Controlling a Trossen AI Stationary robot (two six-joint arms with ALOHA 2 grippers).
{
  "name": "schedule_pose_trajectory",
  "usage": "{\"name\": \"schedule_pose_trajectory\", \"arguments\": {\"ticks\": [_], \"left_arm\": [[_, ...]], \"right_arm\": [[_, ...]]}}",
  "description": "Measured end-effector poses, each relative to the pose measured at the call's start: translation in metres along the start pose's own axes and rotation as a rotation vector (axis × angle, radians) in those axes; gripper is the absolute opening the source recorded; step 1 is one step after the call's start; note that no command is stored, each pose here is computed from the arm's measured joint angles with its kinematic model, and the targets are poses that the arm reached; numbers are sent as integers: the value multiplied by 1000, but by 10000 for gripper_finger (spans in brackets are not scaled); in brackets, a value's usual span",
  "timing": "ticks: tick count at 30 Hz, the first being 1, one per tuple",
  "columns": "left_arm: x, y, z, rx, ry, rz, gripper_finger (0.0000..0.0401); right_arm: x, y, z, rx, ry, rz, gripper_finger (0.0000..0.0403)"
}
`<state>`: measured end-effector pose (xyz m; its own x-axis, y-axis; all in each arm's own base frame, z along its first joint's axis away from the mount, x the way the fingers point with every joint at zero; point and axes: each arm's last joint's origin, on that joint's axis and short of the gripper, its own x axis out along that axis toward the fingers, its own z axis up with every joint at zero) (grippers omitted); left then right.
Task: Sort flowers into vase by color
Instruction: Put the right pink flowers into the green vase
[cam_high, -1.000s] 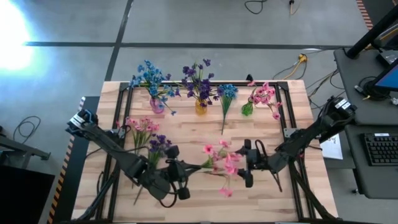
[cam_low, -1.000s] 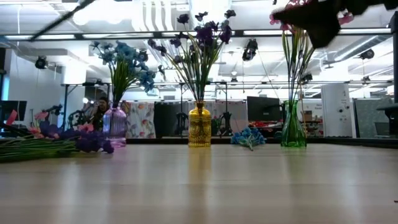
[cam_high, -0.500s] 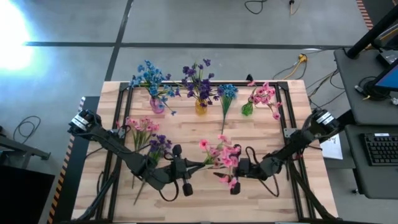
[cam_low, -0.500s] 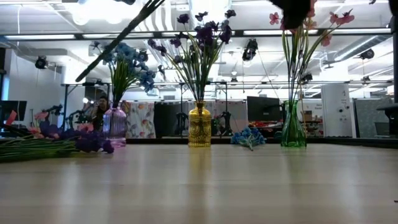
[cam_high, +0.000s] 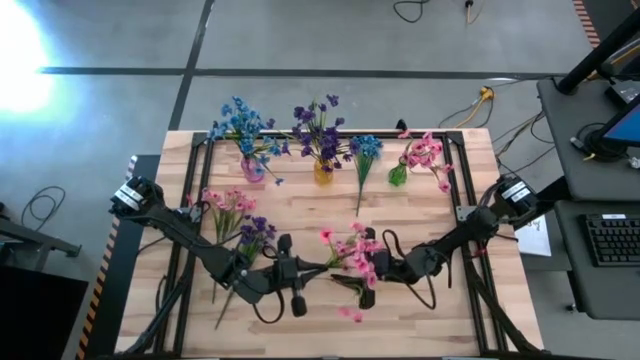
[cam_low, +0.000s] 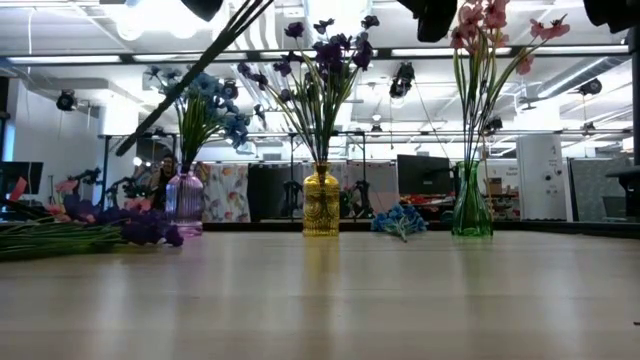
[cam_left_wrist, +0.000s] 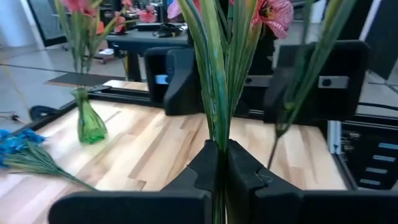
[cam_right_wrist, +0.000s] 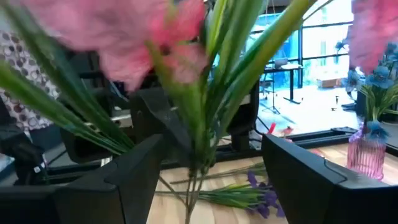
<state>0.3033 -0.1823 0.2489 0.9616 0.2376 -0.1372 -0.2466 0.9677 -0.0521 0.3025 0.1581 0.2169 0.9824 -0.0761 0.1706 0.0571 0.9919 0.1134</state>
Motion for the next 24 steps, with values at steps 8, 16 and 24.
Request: {"name": "schedule_pose_trajectory", "arguments": {"ticks": [8, 16, 24], "left_arm": [[-1, 3, 3, 23, -16, 68, 0], [-2, 4, 5, 22, -24, 106, 0], [-2, 5, 5, 22, -26, 115, 0]], "right_arm": [[-6, 1, 0, -22, 90, -39, 268], [-15, -2, 13, 10, 167, -93, 288], [-7, -5, 8, 53, 108, -99, 309]]}}
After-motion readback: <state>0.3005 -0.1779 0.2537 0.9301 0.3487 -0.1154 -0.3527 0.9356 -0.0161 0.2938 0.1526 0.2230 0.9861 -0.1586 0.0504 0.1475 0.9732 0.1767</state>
